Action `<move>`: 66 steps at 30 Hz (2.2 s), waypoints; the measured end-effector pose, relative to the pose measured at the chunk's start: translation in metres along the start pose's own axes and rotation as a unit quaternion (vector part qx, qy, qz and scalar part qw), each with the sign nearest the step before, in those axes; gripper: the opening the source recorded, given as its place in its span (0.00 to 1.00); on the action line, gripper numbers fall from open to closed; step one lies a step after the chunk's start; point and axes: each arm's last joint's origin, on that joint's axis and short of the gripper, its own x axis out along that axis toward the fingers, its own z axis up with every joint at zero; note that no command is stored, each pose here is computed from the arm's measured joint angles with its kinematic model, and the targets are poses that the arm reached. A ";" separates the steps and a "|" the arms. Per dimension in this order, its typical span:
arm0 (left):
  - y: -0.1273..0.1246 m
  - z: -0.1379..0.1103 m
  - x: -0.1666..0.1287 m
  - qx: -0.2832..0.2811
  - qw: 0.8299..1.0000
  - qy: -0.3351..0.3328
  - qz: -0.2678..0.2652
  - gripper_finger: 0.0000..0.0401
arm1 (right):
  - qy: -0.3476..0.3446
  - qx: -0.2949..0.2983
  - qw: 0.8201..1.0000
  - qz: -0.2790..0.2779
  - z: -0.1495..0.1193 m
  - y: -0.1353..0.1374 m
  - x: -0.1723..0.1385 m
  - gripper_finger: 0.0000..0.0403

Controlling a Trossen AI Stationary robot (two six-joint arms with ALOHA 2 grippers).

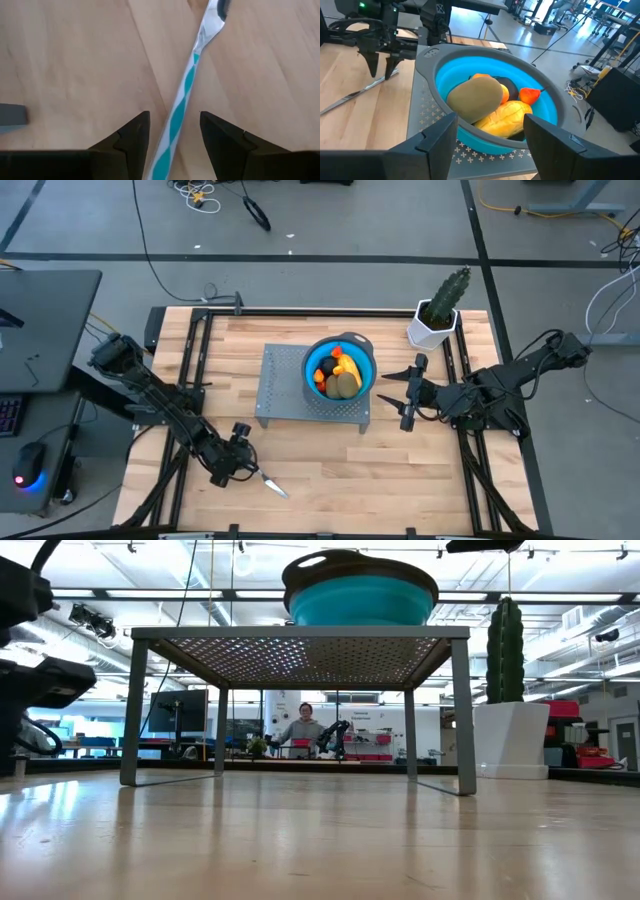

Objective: Pick & Place Fruit
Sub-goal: Put the blue knife on the shelf

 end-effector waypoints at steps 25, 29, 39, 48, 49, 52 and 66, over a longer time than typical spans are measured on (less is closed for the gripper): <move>-0.006 -0.006 0.013 0.046 0.998 0.017 0.038 0.27 | 0.003 0.001 1.000 -0.001 -0.001 0.000 0.000 0.59; -0.007 -0.006 0.014 0.047 0.998 0.018 0.033 0.15 | 0.004 0.000 1.000 -0.001 -0.001 0.000 0.000 0.59; -0.006 -0.005 0.016 0.057 0.997 0.006 0.042 0.14 | 0.006 -0.002 1.000 -0.001 -0.002 0.000 0.000 0.59; -0.007 0.025 -0.018 0.100 0.994 0.000 0.052 0.10 | 0.006 -0.001 1.000 -0.001 -0.002 0.000 0.000 0.59; -0.006 0.029 -0.025 0.102 0.993 -0.001 0.059 0.09 | 0.006 -0.001 1.000 -0.001 -0.002 0.000 0.000 0.59; -0.004 0.042 -0.047 0.097 0.992 -0.026 0.077 0.11 | 0.006 -0.001 1.000 -0.001 -0.002 0.000 0.000 0.59; 0.028 0.067 -0.160 -0.169 0.933 -0.285 0.140 0.12 | 0.006 -0.001 1.000 -0.001 -0.002 0.000 0.000 0.59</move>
